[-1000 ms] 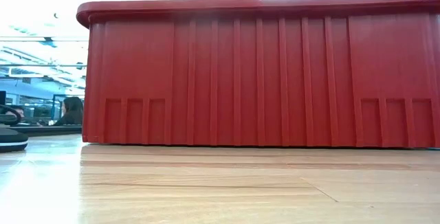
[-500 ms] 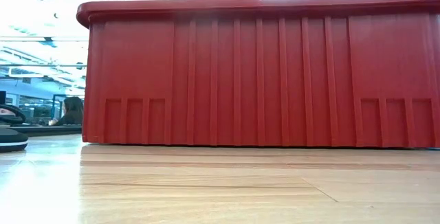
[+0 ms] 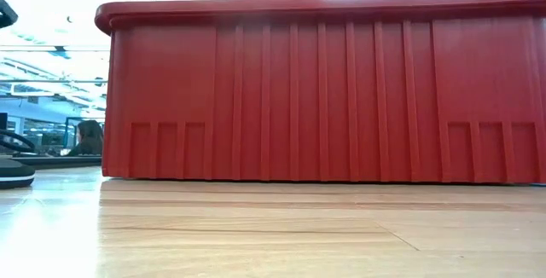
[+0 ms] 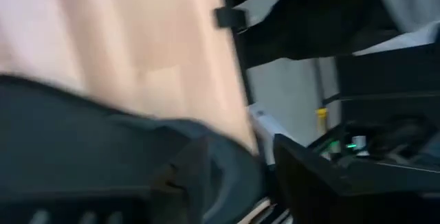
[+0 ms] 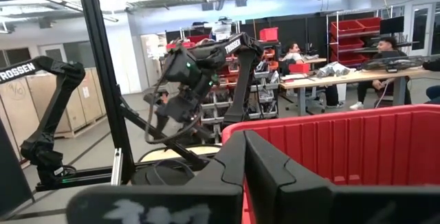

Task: Pick and place slides into bin
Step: Put the black slipper into the red organizer bin

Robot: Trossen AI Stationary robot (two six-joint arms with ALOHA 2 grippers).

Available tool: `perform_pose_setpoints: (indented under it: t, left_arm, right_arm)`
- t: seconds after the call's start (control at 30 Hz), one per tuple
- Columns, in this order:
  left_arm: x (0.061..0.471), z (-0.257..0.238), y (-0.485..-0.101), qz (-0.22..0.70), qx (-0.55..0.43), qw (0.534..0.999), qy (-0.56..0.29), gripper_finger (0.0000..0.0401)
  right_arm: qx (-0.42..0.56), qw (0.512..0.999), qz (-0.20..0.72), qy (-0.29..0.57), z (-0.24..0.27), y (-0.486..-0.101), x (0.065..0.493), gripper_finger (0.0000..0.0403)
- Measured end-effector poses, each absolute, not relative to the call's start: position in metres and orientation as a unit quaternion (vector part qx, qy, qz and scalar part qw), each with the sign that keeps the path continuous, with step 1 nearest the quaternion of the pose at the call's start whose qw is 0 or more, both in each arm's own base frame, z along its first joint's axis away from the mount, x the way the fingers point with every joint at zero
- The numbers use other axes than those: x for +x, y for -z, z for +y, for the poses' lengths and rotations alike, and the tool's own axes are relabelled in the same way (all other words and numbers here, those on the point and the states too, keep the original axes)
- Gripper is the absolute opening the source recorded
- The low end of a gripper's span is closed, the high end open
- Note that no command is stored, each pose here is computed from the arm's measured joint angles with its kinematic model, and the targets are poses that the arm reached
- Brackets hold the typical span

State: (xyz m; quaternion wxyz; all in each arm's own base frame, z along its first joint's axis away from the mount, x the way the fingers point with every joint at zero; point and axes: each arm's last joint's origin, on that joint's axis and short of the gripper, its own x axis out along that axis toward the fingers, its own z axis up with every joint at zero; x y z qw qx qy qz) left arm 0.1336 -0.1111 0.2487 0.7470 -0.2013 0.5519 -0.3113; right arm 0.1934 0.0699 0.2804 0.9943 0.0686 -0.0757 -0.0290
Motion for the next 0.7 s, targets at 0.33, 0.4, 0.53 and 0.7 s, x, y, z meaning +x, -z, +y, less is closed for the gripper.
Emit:
perform_pose_setpoints:
  t: [0.33, 0.4, 0.53, 0.7]
  left_arm:
    - [0.133, -0.136, -0.223, 0.596, -0.235, 0.691, 0.334, 0.0276]
    - [0.136, -0.145, -0.221, 0.589, -0.235, 0.690, 0.348, 0.0288]
    - [0.141, -0.155, -0.206, 0.627, -0.245, 0.676, 0.300, 0.0300]
    - [0.147, -0.160, -0.185, 0.680, -0.267, 0.647, 0.217, 0.0301]
  right_arm:
    - [0.069, 0.994, -0.076, 0.029, 0.070, -0.280, 0.193, 0.0000]
    - [0.069, 0.994, -0.076, 0.029, 0.070, -0.280, 0.193, 0.0000]
    - [0.082, 0.993, -0.076, 0.028, 0.070, -0.280, 0.193, 0.0000]
    - [0.093, 0.992, -0.076, 0.025, 0.070, -0.280, 0.193, 0.0000]
